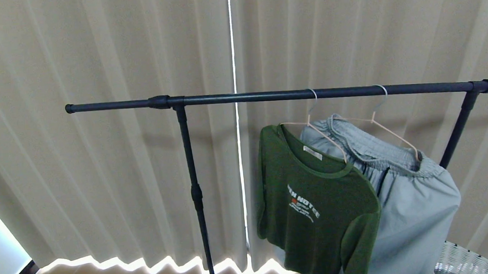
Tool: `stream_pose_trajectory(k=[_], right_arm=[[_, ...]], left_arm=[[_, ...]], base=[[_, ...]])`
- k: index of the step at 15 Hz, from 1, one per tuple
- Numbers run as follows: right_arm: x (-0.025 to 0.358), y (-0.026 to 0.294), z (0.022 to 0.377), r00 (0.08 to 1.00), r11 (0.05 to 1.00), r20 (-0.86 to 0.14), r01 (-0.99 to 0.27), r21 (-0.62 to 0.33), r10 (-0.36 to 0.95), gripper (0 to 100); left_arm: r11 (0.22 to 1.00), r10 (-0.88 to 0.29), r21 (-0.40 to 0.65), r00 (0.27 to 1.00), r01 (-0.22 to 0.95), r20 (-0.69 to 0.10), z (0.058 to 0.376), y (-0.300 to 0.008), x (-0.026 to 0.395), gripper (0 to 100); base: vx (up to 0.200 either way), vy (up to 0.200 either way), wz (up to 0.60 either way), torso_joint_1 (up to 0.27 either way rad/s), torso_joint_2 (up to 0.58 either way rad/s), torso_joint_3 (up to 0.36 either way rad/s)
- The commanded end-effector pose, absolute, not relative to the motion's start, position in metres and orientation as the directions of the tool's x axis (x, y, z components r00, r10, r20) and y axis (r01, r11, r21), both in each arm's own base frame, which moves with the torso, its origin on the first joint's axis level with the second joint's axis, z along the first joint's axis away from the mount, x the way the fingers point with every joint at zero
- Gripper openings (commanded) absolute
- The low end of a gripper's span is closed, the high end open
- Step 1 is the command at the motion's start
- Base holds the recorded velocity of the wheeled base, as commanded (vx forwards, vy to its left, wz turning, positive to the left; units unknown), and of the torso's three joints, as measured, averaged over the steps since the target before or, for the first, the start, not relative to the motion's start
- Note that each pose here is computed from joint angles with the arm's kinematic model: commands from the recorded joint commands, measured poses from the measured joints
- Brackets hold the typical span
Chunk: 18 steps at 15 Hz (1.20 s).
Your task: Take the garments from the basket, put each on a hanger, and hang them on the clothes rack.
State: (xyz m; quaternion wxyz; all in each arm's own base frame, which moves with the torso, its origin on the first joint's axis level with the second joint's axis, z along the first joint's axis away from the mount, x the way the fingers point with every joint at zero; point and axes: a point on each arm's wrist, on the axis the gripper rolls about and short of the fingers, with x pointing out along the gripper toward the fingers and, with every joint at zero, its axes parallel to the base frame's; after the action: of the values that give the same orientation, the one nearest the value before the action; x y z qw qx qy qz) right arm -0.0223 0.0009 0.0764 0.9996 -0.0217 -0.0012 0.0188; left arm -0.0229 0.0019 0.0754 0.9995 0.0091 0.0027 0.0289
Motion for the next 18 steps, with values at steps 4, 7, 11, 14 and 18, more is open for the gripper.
stream_pose_trajectory(k=[4,7,11,14,18], right_arm=[[-0.0225,0.001,0.0765,0.999,0.998,0.005,-0.041,-0.043,0.041,100],[-0.0225,0.0009,0.0764,0.999,0.999,0.003,-0.035,-0.034,0.035,100],[-0.0225,0.0009,0.0764,0.999,0.999,0.003,-0.037,-0.031,0.037,100],[-0.0225,0.0009,0.0764,0.999,0.999,0.003,-0.034,-0.029,0.034,100],[-0.0225,0.0008,0.0764,1.0,0.999,0.003,-0.031,-0.026,0.031,100]], left_arm=[[0.998,0.058,0.019,0.998,-0.058,-0.005,0.0753,0.0019,-0.023,100],[0.998,0.058,0.019,0.998,-0.058,-0.005,0.0753,0.0019,-0.023,100],[0.998,0.058,0.019,0.998,-0.058,-0.005,0.0753,0.0019,-0.023,100],[0.998,0.058,0.019,0.998,-0.058,-0.005,0.0753,0.0019,-0.023,100],[0.998,0.058,0.019,0.998,-0.058,-0.005,0.0753,0.0019,-0.023,100]], base=[[0.0,0.0,0.0,0.0,0.0,0.0],[0.0,0.0,0.0,0.0,0.0,0.0],[0.0,0.0,0.0,0.0,0.0,0.0],[0.0,0.0,0.0,0.0,0.0,0.0],[0.0,0.0,0.0,0.0,0.0,0.0]])
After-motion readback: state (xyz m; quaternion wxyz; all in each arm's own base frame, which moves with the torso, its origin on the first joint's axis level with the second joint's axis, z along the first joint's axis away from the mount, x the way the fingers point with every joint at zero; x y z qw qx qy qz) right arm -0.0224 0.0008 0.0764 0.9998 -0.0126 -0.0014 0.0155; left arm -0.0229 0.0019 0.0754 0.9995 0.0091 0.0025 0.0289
